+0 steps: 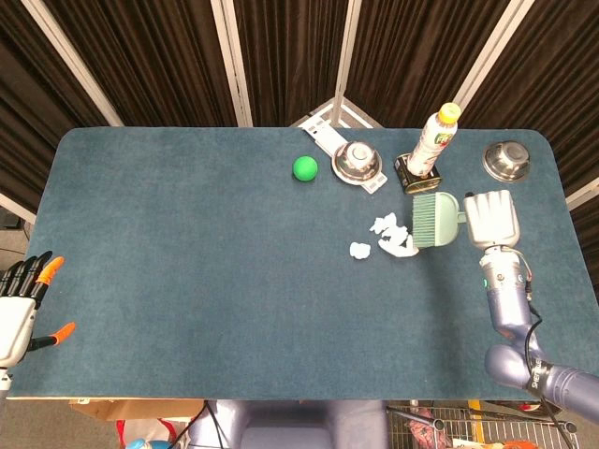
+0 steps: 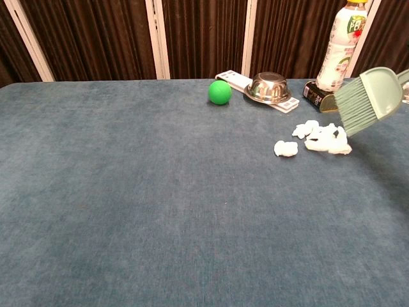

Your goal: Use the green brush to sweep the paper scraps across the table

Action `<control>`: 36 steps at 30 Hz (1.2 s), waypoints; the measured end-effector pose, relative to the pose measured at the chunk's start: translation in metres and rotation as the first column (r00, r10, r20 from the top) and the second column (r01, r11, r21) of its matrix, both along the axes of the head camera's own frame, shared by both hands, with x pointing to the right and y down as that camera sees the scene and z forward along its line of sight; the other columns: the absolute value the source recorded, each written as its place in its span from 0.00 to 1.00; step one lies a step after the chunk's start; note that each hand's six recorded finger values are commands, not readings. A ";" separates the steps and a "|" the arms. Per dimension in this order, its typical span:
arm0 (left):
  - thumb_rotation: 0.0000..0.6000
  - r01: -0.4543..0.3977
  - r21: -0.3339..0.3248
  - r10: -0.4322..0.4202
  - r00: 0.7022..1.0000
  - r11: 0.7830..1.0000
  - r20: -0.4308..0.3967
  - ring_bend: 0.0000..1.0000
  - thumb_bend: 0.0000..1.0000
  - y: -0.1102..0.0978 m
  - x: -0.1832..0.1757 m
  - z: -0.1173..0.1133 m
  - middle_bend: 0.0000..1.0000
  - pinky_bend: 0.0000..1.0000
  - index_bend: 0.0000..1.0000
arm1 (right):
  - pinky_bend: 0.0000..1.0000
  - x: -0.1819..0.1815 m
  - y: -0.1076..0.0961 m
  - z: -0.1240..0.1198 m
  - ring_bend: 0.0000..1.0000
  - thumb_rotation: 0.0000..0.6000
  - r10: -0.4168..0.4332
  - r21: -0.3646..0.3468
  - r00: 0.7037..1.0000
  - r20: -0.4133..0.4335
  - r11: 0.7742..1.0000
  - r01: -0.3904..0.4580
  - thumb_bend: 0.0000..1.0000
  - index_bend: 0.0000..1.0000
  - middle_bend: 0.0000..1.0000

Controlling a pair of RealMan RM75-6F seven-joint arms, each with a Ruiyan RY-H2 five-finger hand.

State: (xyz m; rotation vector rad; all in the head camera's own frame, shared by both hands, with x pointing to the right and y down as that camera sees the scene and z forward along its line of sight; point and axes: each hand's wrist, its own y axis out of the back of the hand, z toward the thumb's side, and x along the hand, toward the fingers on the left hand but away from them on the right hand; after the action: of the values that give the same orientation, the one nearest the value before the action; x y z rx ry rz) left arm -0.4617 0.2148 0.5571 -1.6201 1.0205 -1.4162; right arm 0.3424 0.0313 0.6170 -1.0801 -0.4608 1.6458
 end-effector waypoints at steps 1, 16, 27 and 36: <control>1.00 -0.001 0.000 0.001 1.000 1.000 -0.001 0.00 0.00 0.000 0.000 0.000 0.00 0.00 0.00 | 0.88 -0.006 0.001 -0.003 0.95 1.00 -0.009 -0.001 1.000 0.016 1.000 0.009 0.62 0.76 0.93; 1.00 0.010 -0.012 -0.010 1.000 1.000 -0.013 0.00 0.00 -0.002 -0.001 0.002 0.00 0.00 0.00 | 0.88 -0.123 0.036 0.010 0.95 1.00 -0.250 -0.070 0.957 0.147 0.963 0.262 0.62 0.76 0.93; 1.00 0.030 -0.023 -0.030 0.999 0.999 -0.018 0.00 0.00 -0.003 -0.006 0.003 0.00 0.00 0.00 | 0.88 -0.122 0.035 0.042 0.95 1.00 -0.244 -0.117 0.964 0.106 0.960 0.256 0.62 0.76 0.93; 1.00 0.030 -0.019 -0.030 0.999 0.999 -0.019 0.00 0.00 -0.004 -0.005 0.002 0.00 0.00 0.00 | 0.88 -0.082 0.015 0.055 0.95 1.00 -0.217 -0.102 0.976 -0.036 0.972 0.212 0.62 0.77 0.93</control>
State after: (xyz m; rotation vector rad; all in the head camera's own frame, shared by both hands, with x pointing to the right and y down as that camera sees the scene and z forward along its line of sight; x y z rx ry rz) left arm -0.4670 0.2106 0.5593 -1.6408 1.0497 -1.4365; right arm 0.2601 0.0462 0.6718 -1.1202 -0.2258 1.5102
